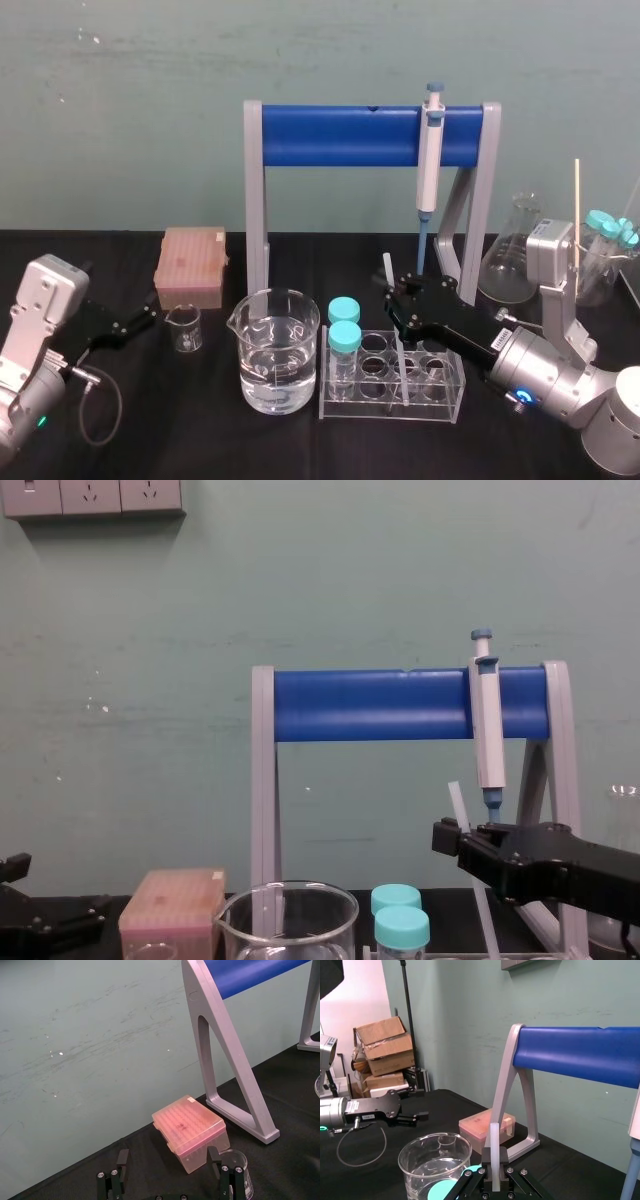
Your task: Pick up the stirring rod with one hand, then place it down.
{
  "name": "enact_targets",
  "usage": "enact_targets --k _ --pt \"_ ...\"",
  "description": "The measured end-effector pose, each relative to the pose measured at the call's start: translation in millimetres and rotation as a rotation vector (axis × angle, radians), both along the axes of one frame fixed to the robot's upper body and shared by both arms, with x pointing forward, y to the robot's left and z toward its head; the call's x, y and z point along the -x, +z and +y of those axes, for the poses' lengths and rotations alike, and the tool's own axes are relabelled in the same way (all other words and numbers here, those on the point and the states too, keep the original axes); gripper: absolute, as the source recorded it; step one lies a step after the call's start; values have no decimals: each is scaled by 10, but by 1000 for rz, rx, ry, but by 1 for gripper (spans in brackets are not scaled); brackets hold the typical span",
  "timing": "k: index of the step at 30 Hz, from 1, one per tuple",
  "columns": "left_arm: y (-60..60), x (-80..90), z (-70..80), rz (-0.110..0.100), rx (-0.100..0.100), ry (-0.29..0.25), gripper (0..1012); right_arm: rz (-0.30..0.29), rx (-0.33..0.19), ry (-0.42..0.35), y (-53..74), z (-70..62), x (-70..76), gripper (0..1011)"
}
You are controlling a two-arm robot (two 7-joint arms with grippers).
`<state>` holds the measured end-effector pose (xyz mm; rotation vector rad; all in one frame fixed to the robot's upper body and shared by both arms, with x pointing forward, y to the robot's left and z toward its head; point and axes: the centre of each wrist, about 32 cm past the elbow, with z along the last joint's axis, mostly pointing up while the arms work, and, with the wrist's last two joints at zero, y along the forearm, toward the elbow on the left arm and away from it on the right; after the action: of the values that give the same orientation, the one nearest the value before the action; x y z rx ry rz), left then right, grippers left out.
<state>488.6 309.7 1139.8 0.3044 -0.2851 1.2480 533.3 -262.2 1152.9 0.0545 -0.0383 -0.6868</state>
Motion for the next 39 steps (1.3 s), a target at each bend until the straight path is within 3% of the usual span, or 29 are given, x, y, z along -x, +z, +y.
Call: enact_targets --k 4,9,30,34,39 --pt "0 0 0 0 0 0 1000 -1 -1 0 2 0 0 98" --pt "0 0 0 0 0 0 1000 -1 -2 0 4 0 -1 226" --pt "0 0 0 0 0 0 1000 1 2 -12 26 -9 -4 927" --pt "0 0 0 0 0 0 1000 10 13 -36 79 -44 19 996" --pt "0 0 0 0 0 0 1000 23 25 -88 175 -154 127 1003"
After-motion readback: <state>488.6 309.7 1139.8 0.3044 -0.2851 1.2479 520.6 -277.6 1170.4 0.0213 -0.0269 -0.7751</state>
